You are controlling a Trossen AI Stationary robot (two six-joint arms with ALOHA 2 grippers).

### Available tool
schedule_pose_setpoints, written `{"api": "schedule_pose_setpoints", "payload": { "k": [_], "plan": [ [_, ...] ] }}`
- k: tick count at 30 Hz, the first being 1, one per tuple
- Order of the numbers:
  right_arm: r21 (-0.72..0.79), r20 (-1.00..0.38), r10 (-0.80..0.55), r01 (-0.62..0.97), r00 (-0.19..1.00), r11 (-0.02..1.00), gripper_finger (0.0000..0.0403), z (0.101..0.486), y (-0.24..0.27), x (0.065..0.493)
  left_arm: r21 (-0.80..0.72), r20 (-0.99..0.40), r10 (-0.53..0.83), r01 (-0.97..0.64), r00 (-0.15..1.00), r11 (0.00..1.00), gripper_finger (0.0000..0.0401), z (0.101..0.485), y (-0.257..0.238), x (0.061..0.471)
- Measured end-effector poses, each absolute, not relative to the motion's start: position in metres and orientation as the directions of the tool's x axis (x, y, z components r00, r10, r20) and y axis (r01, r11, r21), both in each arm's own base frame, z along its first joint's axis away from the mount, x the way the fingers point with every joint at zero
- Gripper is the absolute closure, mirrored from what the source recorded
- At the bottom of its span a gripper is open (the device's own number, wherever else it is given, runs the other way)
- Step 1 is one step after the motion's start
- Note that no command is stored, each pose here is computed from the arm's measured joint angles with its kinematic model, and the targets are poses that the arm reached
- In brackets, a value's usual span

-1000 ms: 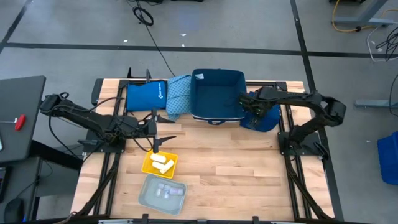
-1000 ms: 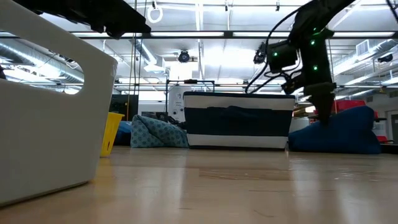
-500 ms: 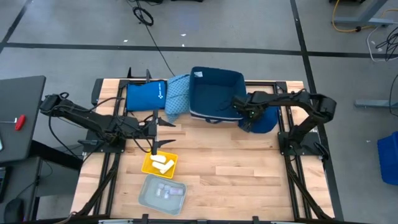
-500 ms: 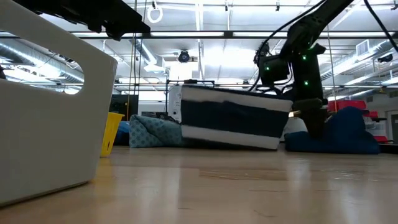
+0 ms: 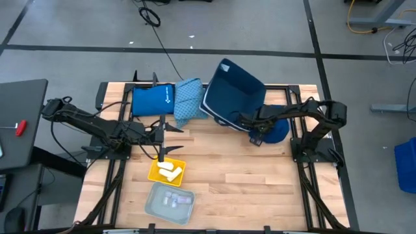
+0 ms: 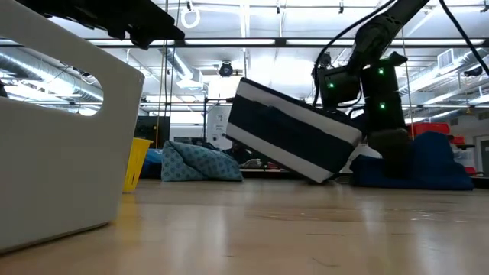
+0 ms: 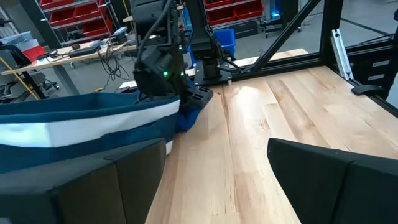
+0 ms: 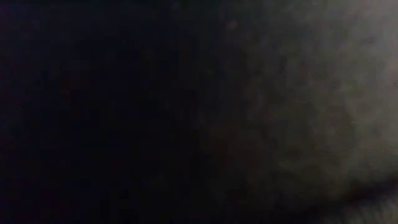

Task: Pick & place medical supplies in basket/bin
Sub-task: Put the dark blue patient gown into the blue bin

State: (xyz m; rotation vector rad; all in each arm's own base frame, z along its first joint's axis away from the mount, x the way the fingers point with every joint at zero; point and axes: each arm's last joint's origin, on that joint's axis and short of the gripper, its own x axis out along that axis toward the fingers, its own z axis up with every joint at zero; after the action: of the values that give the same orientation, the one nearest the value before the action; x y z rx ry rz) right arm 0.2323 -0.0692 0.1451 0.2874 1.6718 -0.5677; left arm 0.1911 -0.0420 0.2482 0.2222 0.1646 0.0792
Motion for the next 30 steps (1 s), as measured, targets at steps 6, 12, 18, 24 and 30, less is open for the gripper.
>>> {"api": "schedule_pose_setpoints", "payload": {
  "k": [6,12,18,24,30],
  "plan": [
    [-0.161,-0.980,-0.087,0.449,-0.181,0.879,0.0384,0.146,-0.049,0.236,0.229,-0.152,0.096,-0.060,0.984,0.972,0.0119,0.248,-0.042,0.191],
    [-0.129,-0.983,-0.060,0.425,-0.172,0.896,0.0388,0.156,-0.023,0.240,0.229,-0.151,0.096,-0.060,0.984,0.972,0.0119,0.248,-0.042,0.191],
    [-0.120,-0.990,-0.078,0.405,-0.118,0.906,0.0388,0.178,0.001,0.246,0.229,-0.150,0.096,-0.060,0.984,0.972,0.0119,0.248,-0.042,0.191],
    [-0.131,-0.991,-0.125,0.396,-0.040,0.909,0.0388,0.205,0.019,0.254,0.229,-0.150,0.096,-0.060,0.984,0.972,0.0119,0.248,-0.042,0.191],
    [-0.131,-0.991,-0.132,0.369,-0.023,0.920,0.0388,0.225,0.034,0.258,0.229,-0.151,0.096,-0.060,0.984,0.972,0.0119,0.248,-0.042,0.191]
  ]
}}
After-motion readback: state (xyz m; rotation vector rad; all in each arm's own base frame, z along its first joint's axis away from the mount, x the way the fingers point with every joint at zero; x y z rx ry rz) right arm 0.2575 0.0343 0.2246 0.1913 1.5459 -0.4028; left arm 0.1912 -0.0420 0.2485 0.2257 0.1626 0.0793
